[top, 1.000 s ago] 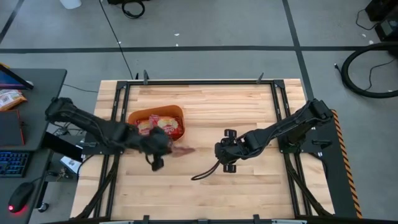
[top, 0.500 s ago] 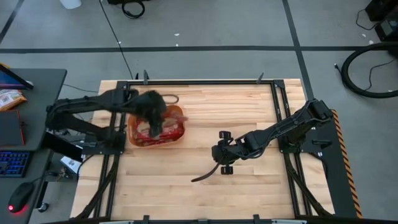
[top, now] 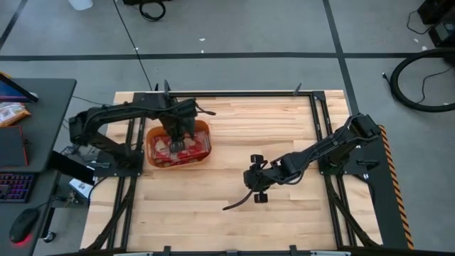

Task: Sort popcorn bags into baskets
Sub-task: Put the red popcorn bag into the orange bin

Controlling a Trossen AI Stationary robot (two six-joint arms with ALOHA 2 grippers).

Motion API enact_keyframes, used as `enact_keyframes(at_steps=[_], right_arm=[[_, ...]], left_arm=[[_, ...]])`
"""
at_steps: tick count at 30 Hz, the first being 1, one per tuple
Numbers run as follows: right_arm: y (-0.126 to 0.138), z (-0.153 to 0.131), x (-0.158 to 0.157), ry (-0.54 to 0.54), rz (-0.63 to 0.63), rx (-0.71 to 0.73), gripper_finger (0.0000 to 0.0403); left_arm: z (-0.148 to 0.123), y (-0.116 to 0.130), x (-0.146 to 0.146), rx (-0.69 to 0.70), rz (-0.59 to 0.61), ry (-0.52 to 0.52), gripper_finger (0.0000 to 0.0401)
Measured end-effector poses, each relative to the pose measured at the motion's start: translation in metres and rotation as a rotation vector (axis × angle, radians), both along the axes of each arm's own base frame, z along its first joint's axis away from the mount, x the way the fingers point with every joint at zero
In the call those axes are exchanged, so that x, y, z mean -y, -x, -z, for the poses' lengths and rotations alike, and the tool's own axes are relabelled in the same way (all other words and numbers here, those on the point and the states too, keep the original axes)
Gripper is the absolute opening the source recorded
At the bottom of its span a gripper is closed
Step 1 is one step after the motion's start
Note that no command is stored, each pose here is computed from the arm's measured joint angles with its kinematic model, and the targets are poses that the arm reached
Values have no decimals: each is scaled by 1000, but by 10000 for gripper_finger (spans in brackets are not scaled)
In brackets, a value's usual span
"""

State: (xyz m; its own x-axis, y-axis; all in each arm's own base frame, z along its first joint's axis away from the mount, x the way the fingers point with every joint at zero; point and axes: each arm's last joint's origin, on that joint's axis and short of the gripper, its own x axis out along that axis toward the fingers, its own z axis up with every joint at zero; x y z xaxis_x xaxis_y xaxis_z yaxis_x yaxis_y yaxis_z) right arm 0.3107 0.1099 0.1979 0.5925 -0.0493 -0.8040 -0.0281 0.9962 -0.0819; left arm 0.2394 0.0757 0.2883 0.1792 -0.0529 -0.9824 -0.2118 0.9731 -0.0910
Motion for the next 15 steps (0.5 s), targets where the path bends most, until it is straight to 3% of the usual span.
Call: enact_keyframes(at_steps=[7,15], right_arm=[[6,3,-12,-24,-6,-5,153],[12,2,-28,-36,-7,16,153]], left_arm=[[17,-10,-7,-28,80,122,34],[21,-12,-14,-35,169,78,34]])
